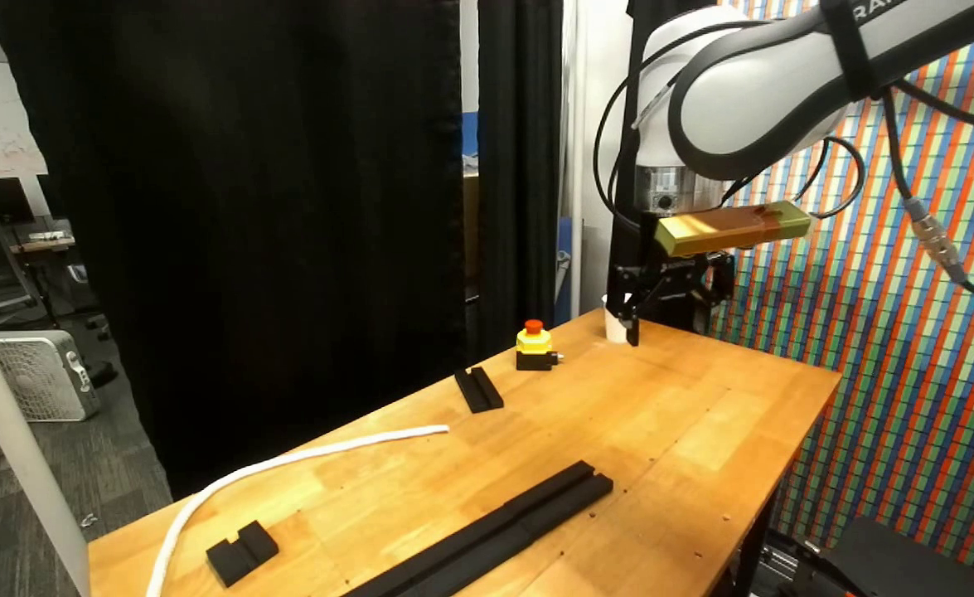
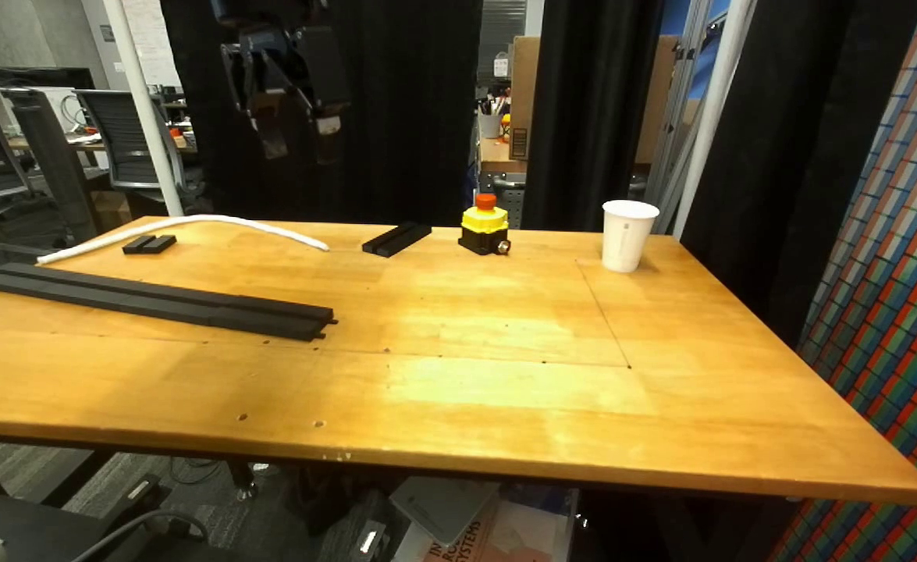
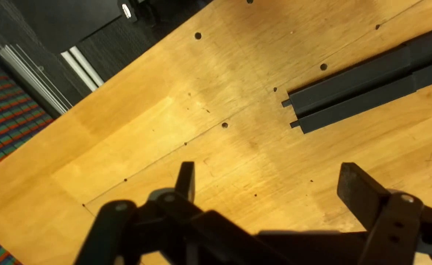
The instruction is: Connect the four black pieces together
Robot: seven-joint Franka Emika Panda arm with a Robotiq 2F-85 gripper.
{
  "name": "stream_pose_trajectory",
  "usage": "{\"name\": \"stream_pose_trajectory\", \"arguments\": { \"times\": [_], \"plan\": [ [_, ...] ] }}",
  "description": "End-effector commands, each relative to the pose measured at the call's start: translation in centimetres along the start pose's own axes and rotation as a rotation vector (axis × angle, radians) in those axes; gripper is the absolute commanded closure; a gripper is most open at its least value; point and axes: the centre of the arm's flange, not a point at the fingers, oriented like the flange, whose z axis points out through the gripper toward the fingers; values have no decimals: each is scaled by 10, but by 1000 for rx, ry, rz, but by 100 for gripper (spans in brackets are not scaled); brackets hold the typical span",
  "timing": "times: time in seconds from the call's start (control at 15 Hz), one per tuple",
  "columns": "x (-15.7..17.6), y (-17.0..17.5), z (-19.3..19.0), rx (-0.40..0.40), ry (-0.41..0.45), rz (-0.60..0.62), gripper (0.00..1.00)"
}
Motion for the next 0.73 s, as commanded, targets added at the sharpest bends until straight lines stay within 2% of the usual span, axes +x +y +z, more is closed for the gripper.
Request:
{"name": "stream_pose_trajectory", "arguments": {
  "times": [0.0,0.27,0.33,0.4,0.67],
  "plan": [
    [-6,24,-13,32,69,-172,0],
    [-10,38,-17,55,98,-260,0],
    [-11,41,-16,59,101,-252,0],
    [-3,28,-13,35,56,-232,0],
    [-5,28,-8,29,45,-235,0]
  ]
}}
